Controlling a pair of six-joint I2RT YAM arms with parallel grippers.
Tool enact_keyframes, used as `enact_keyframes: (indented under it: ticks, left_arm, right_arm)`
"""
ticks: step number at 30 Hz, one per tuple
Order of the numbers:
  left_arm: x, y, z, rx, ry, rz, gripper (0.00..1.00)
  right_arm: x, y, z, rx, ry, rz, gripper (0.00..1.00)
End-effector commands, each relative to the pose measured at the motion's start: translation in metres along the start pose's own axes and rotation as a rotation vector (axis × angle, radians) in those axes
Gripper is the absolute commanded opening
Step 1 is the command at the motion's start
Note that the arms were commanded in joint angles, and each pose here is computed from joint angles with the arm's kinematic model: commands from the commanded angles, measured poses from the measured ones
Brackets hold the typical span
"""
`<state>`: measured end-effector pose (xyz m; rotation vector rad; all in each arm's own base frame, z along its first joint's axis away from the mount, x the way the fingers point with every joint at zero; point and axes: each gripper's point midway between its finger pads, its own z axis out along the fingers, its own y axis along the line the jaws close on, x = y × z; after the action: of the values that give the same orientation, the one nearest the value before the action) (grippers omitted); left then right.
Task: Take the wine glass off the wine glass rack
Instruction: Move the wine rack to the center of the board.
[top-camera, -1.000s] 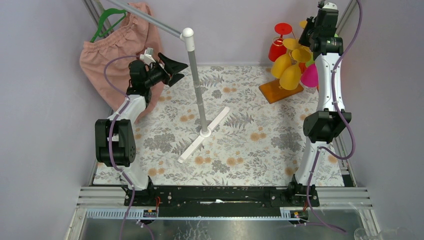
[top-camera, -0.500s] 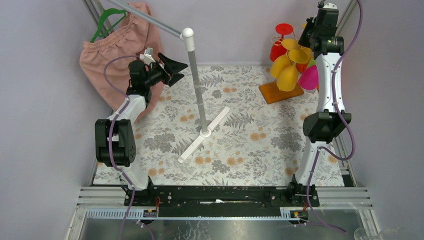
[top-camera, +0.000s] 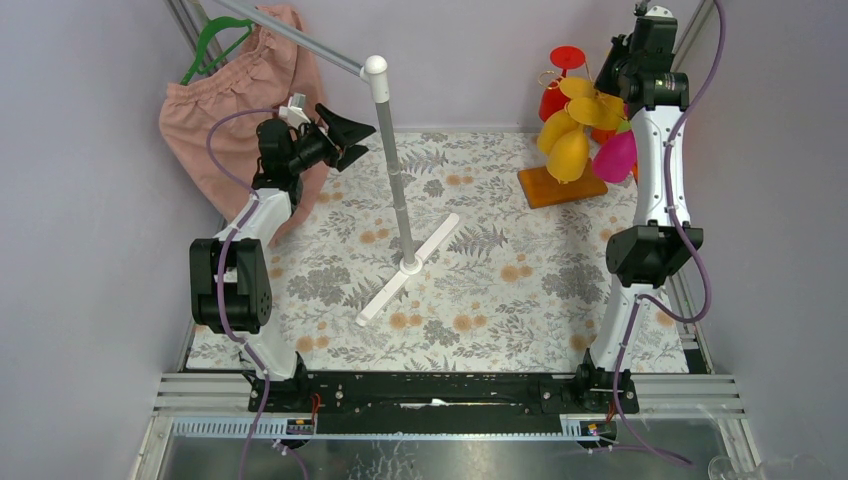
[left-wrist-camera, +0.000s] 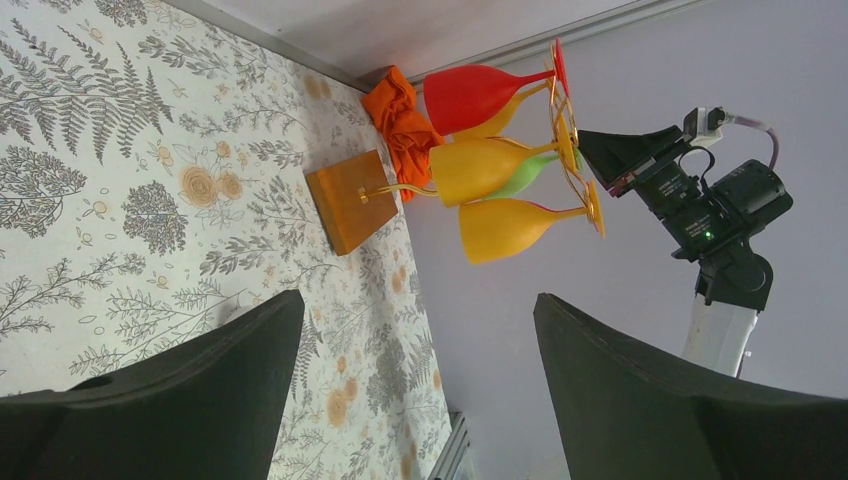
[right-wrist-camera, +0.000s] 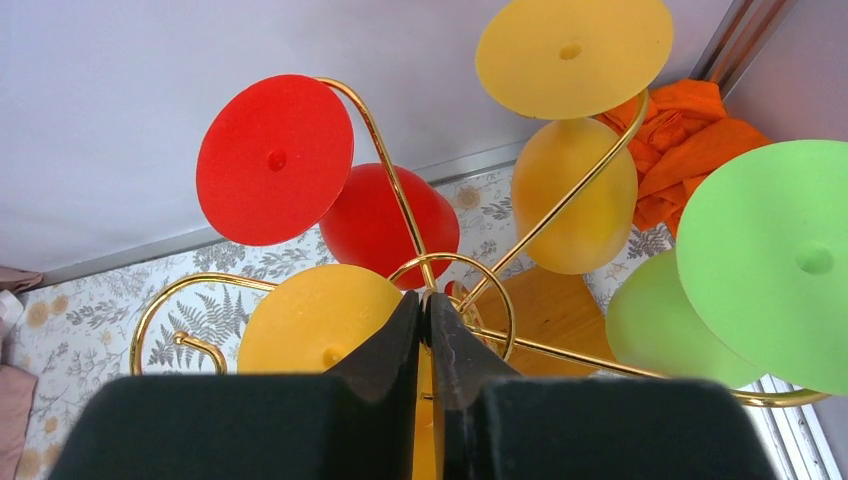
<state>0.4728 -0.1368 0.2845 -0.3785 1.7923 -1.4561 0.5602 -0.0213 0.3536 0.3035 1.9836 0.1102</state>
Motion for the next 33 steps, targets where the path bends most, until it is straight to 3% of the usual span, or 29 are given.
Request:
enact_keyframes:
  ticks: [1, 11, 33]
  left_arm:
    - [-0.003, -0.013, 0.003, 0.026, -0.005, 0.041, 0.92]
    - [-0.001, -0.017, 0.001, 0.031, 0.000, 0.045, 0.92]
    - [0.002, -0.006, 0.005, 0.018, 0.010, 0.033, 0.91]
  right_arm:
    - [-0.039, 0.049, -0.051, -0.149, -0.115, -0.001, 0.00]
    - [-0.017, 0.080, -0.062, -0.188, -0.076, -0.038, 0.00]
    - [-0.013, 0.057, -0.039, -0.049, -0.070, -0.036, 0.00]
